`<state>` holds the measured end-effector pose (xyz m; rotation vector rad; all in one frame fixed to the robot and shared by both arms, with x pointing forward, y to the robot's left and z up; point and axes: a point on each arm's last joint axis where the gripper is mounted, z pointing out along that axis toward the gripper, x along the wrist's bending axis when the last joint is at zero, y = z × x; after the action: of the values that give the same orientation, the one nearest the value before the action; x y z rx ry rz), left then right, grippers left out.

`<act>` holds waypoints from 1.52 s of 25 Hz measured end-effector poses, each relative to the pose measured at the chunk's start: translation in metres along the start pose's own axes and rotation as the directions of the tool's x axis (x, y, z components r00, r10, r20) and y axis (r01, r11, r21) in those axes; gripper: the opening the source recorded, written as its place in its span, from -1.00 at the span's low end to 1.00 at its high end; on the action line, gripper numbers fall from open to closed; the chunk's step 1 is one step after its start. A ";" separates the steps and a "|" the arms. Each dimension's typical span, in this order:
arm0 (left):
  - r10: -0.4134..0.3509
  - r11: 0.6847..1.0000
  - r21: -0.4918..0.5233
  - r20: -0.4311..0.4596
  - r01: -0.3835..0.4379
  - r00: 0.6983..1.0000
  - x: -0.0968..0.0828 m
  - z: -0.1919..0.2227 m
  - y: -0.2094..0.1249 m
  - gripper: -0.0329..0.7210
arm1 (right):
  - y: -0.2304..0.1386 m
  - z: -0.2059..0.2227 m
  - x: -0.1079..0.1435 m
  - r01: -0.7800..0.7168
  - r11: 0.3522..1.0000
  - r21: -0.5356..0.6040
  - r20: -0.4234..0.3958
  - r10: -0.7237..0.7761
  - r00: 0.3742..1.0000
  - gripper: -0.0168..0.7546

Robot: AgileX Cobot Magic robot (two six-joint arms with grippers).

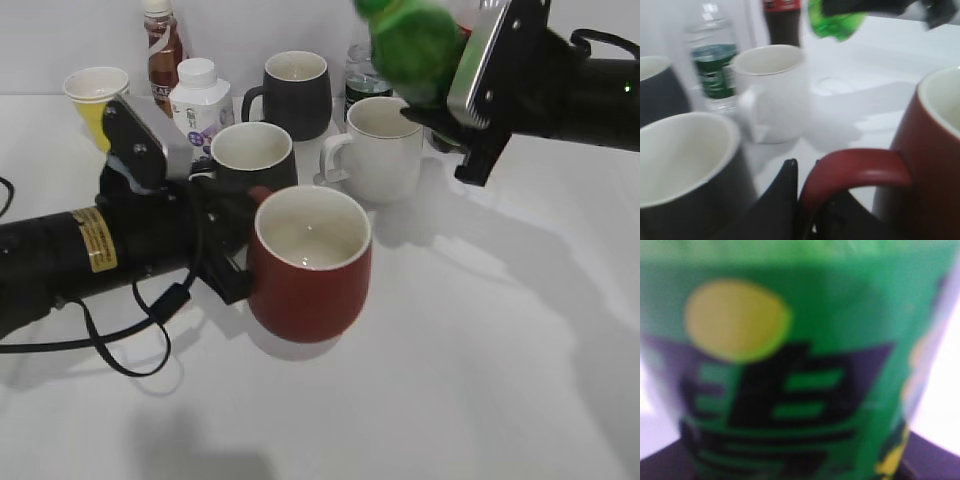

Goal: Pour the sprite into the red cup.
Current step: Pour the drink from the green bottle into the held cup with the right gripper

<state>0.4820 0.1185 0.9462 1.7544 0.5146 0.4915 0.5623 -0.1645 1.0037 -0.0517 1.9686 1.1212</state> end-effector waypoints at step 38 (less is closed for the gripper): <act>0.128 0.991 0.013 0.152 -0.132 0.980 -0.027 0.017 0.012 -0.73 | -0.005 -0.001 0.013 0.638 0.768 -0.058 -0.143 -0.639 0.756 0.07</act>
<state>0.4705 0.0870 0.9520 1.8390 0.3010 0.4410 0.5548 -0.1636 0.9917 -0.7855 1.8512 0.6703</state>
